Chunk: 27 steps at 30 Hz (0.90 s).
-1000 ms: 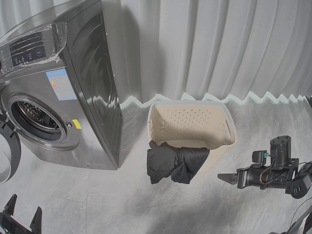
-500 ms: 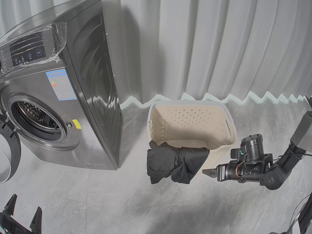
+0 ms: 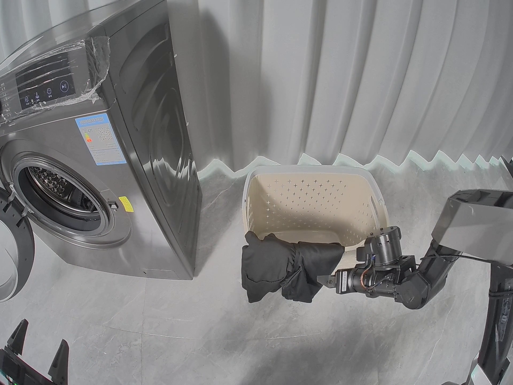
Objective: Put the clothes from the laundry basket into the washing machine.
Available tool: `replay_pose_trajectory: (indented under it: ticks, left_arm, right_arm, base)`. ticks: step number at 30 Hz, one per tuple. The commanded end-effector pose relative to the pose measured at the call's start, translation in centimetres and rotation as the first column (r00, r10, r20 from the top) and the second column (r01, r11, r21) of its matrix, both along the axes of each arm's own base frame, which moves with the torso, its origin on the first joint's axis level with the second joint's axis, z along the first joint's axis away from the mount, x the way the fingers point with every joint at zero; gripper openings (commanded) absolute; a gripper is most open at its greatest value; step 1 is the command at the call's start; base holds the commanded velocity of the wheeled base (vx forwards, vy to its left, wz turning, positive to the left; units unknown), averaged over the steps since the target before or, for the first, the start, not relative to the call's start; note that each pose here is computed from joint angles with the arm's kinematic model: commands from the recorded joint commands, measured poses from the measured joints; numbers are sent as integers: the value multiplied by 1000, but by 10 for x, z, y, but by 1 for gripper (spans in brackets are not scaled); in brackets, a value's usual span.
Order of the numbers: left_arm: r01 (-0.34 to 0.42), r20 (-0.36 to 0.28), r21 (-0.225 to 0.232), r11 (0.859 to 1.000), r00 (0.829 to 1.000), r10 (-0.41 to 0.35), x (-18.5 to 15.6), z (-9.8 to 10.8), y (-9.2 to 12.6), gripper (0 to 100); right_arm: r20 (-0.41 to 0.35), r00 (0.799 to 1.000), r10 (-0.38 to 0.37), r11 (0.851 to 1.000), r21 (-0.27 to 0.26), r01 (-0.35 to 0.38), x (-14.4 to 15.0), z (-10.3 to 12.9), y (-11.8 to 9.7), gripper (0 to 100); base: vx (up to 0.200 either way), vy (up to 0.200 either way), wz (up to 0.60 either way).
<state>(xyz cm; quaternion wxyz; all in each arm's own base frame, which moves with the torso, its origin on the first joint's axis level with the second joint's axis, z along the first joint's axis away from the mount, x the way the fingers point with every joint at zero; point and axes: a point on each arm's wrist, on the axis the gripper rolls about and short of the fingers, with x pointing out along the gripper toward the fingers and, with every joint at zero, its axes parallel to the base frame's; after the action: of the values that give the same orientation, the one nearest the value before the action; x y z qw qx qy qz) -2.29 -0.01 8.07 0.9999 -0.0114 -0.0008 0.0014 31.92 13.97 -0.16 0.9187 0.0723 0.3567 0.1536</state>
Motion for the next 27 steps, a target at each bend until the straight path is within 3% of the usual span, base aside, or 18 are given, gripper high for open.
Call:
replay_pose_trajectory:
  ticks: [1,5,13,25,26,27]
  left_arm:
    - [-2,0,-6,1000,1000,2,0,-5,0,100]
    - [-3,0,-9,1000,1000,3,0,-5,0,100]
    - [-3,0,-9,1000,1000,3,0,-5,0,100]
    - [-5,-1,-11,1000,1000,5,0,-5,0,100]
    - [-5,0,-11,1000,1000,5,0,-5,0,100]
    - [-5,0,-11,1000,1000,5,0,-5,0,100]
  right_arm:
    - [8,1000,-18,1000,-7,18,15,-22,10,100]
    - [38,999,-32,999,27,31,22,-25,19,100]
    - [51,998,-48,999,19,47,33,-40,26,100]
    - [99,993,-59,997,46,54,48,-39,30,100]
    - [100,993,-59,997,47,54,48,-39,30,0]
    - [100,993,-59,997,47,54,48,-39,30,0]
  base:
    - [0,0,0]
    - [0,0,0]
    - [0,0,0]
    - [0,0,0]
    - [0,0,0]
    - [0,0,0]
